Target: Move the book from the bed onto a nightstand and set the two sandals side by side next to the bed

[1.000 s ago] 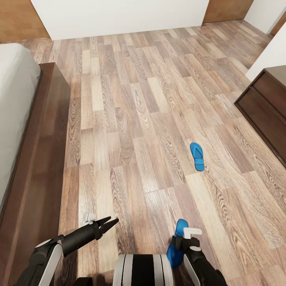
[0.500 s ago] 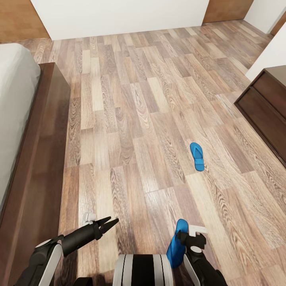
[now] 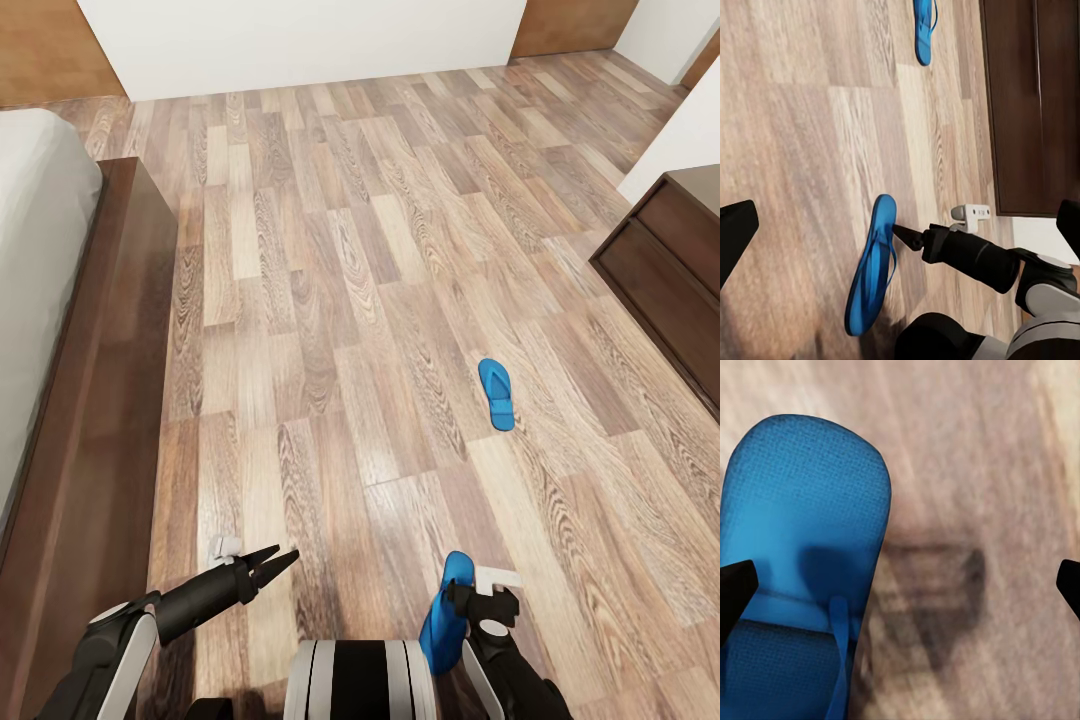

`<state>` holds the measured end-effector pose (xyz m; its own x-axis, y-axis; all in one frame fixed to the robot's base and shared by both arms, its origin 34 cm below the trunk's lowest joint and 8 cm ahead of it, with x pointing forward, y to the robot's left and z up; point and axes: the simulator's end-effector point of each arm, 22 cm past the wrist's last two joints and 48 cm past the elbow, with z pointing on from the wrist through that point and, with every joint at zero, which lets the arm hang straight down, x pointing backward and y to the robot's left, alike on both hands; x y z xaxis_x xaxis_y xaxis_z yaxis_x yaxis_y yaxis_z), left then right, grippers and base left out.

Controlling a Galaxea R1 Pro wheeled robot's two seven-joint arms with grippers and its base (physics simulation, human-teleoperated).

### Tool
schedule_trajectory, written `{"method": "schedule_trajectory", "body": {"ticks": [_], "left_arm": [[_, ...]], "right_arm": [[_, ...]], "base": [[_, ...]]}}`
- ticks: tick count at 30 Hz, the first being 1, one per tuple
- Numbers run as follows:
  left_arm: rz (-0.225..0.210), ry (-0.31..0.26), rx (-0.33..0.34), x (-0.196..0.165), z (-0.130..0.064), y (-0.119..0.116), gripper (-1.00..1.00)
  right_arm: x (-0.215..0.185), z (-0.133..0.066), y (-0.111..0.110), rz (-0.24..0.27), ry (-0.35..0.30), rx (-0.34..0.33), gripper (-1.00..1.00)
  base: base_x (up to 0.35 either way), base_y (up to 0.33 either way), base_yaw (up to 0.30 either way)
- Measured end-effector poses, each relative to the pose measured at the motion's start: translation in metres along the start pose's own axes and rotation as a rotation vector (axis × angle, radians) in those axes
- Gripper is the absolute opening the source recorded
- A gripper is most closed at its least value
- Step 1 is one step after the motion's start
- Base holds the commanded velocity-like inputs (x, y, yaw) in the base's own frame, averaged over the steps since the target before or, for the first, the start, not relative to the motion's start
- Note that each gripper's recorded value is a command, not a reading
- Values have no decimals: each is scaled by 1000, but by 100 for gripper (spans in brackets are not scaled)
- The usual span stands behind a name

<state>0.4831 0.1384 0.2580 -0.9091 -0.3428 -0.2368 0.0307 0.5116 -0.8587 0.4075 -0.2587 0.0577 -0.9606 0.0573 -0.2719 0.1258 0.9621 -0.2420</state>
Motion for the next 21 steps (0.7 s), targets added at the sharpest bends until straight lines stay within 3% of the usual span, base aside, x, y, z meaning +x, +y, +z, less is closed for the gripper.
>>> {"method": "schedule_trajectory", "body": {"ticks": [21], "left_arm": [[0,1,1,0,0,0,100]], "right_arm": [[0,0,0,0,0,0,100]], "base": [[0,0,0]]}}
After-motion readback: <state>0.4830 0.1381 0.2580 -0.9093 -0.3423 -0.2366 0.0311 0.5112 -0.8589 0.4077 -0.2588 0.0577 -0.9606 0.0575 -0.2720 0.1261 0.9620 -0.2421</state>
